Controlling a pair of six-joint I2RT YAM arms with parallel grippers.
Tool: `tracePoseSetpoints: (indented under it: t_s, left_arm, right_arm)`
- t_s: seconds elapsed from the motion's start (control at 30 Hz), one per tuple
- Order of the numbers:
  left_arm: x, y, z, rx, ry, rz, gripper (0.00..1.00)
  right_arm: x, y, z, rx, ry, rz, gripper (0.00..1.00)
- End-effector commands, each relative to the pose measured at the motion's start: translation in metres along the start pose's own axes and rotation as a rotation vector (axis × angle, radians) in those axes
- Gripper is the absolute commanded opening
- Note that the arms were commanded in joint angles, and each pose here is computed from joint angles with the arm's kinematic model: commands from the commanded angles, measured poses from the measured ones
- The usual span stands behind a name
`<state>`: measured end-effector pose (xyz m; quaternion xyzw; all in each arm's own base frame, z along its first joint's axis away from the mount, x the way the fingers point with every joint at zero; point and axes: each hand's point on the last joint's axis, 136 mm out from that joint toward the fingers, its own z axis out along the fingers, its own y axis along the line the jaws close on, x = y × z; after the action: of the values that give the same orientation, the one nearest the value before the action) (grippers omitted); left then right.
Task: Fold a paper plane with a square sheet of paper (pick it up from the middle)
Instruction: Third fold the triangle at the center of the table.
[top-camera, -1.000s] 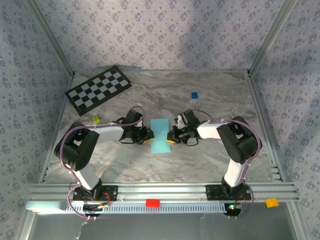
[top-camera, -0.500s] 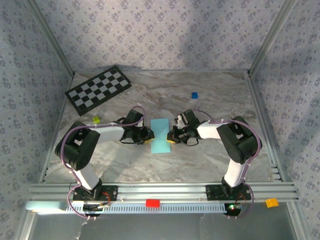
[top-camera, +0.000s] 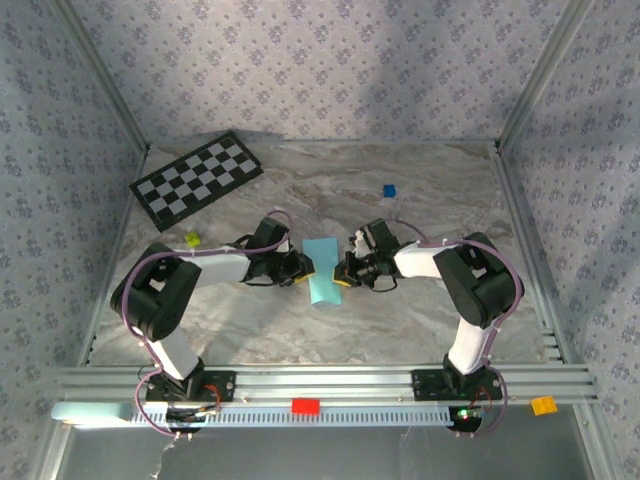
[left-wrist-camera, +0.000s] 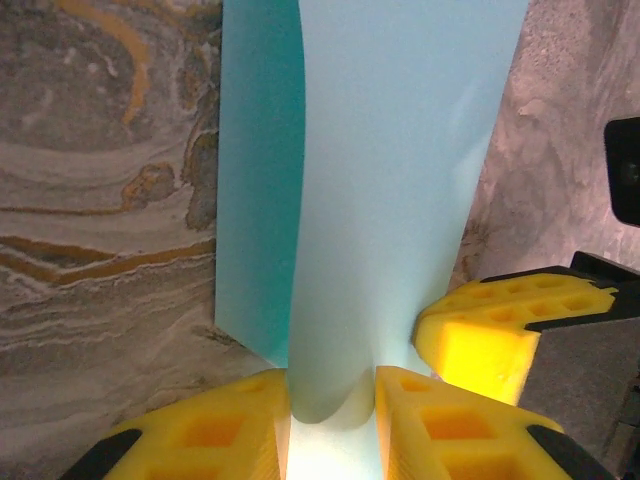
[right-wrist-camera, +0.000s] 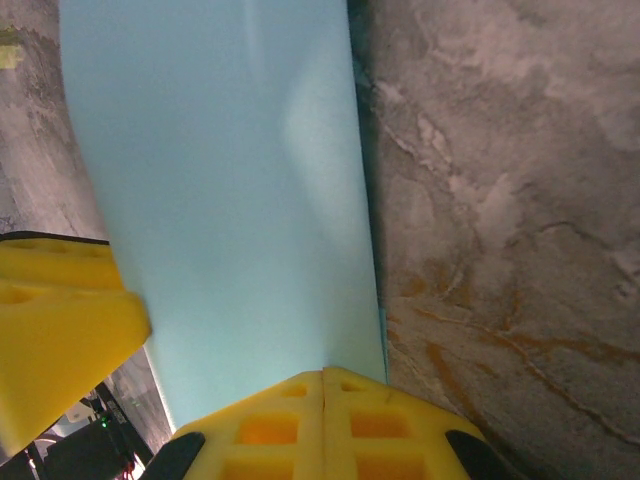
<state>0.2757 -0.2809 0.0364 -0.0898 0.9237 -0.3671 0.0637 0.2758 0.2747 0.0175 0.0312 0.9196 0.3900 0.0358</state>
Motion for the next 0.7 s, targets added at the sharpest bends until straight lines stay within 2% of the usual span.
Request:
tracePoseSetpoints:
  t_s: [0.0,0.1,0.2,0.67]
  left_arm:
    - [0.001,-0.006,-0.002,0.036,-0.006,-0.001,0.29]
    - [-0.001,-0.008,-0.004,0.049,-0.019,-0.005,0.30]
    - [-0.002,-0.010,-0.005,0.064,-0.028,-0.005,0.38]
    - [-0.013,-0.026,-0.007,0.142,-0.062,0.009,0.44]
  right_arm:
    - [0.022,-0.061,0.004,0.209,0.044,0.102,0.02]
    - [0.022,-0.061,0.004,0.209,0.043,0.102,0.03]
    - [0.022,-0.061,0.005,0.209,0.044,0.101,0.02]
    - [0.023,-0.061,0.005,0.211,0.047,0.103,0.02]
